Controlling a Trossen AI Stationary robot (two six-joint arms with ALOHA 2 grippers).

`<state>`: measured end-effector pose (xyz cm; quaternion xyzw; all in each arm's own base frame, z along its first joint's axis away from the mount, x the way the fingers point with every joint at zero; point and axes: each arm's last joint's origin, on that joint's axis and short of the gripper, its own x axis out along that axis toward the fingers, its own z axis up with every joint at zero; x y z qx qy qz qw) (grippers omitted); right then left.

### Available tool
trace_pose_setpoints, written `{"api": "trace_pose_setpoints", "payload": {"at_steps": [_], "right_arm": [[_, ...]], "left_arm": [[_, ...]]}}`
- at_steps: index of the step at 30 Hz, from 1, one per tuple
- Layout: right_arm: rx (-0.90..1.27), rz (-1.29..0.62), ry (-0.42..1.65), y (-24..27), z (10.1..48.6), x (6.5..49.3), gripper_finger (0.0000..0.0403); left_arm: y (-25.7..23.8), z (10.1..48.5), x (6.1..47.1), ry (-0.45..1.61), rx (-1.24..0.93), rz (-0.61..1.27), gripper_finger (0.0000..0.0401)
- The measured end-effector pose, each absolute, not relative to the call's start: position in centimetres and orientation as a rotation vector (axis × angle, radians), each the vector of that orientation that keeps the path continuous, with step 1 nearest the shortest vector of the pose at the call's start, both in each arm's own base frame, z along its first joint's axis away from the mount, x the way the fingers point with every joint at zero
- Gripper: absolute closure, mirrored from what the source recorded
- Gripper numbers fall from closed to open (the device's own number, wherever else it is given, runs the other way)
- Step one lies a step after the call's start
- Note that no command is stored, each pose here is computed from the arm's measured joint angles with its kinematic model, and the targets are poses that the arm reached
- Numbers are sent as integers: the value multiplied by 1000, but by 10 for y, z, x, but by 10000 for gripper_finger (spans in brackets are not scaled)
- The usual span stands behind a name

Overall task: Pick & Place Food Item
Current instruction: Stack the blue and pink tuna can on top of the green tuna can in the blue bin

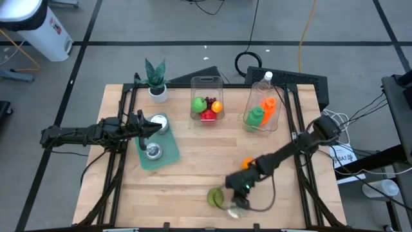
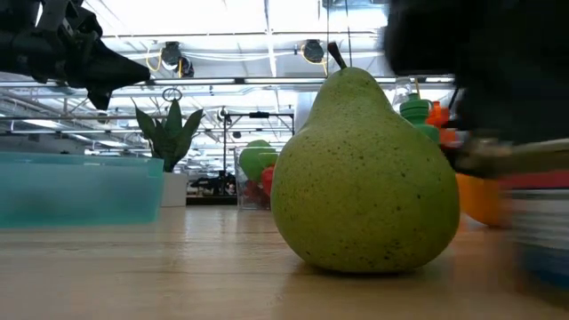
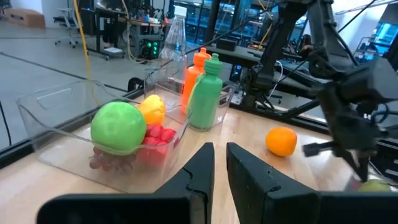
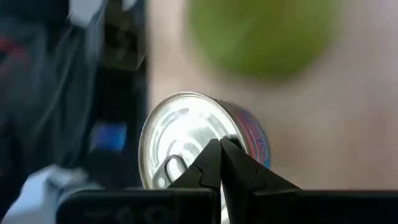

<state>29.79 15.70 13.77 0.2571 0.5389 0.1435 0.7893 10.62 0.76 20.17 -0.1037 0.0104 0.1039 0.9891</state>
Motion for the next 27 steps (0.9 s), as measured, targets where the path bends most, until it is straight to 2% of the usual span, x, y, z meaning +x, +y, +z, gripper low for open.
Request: {"api": "trace_pose_setpoints", "payload": {"at_steps": [4,13,20,24,27], "right_arm": [[546,198,1112,126,140,310,403],[527,124,1085,67,140,324,403],[384,40,911,29,144,338,403],[288,-53,852,9,145,342,403],[255,-51,837,-2,146,343,403]], "left_arm": [[8,202,106,21,-205,209,352],[8,201,106,23,-203,209,352],[8,200,106,39,-210,208,352],[8,200,106,40,-206,208,352],[8,200,106,44,-207,208,352]]}}
